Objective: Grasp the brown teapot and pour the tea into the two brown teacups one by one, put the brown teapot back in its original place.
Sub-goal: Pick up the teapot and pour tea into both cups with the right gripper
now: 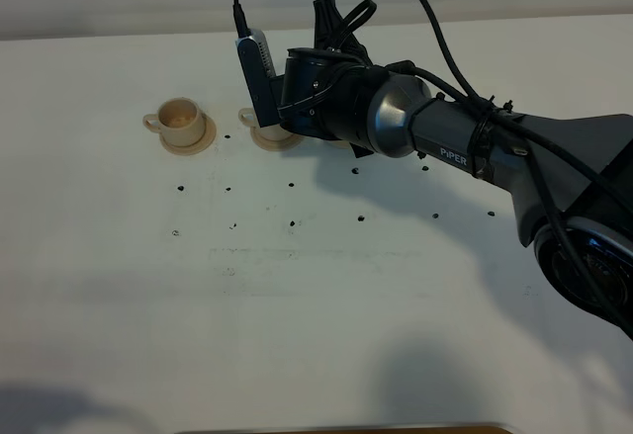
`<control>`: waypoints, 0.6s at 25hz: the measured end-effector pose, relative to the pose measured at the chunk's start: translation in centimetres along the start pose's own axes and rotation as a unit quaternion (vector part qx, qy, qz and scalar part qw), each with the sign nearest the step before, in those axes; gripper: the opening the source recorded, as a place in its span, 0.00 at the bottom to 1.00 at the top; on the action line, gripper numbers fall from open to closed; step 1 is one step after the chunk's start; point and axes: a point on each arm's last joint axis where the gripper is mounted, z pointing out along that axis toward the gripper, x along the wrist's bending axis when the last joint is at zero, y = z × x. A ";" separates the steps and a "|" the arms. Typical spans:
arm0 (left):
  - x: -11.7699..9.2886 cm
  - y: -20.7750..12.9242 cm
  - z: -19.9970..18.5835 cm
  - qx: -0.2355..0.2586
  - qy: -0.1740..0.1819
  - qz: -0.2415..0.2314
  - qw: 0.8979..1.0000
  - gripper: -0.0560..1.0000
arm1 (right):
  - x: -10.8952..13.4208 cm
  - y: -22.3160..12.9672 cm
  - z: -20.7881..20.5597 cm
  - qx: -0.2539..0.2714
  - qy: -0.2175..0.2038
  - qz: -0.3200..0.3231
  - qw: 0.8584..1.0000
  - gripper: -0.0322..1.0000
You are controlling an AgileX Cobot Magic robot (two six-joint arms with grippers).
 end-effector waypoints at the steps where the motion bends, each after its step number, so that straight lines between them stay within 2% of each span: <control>1: 0.0 0.0 0.0 0.000 0.000 0.000 1.000 0.12 | 0.0 0.0 0.0 0.000 0.000 0.000 1.000 0.15; 15: 0.0 0.0 0.0 0.000 0.000 0.000 1.000 0.12 | -0.1 -0.1 0.0 0.003 -0.007 -0.006 1.000 0.15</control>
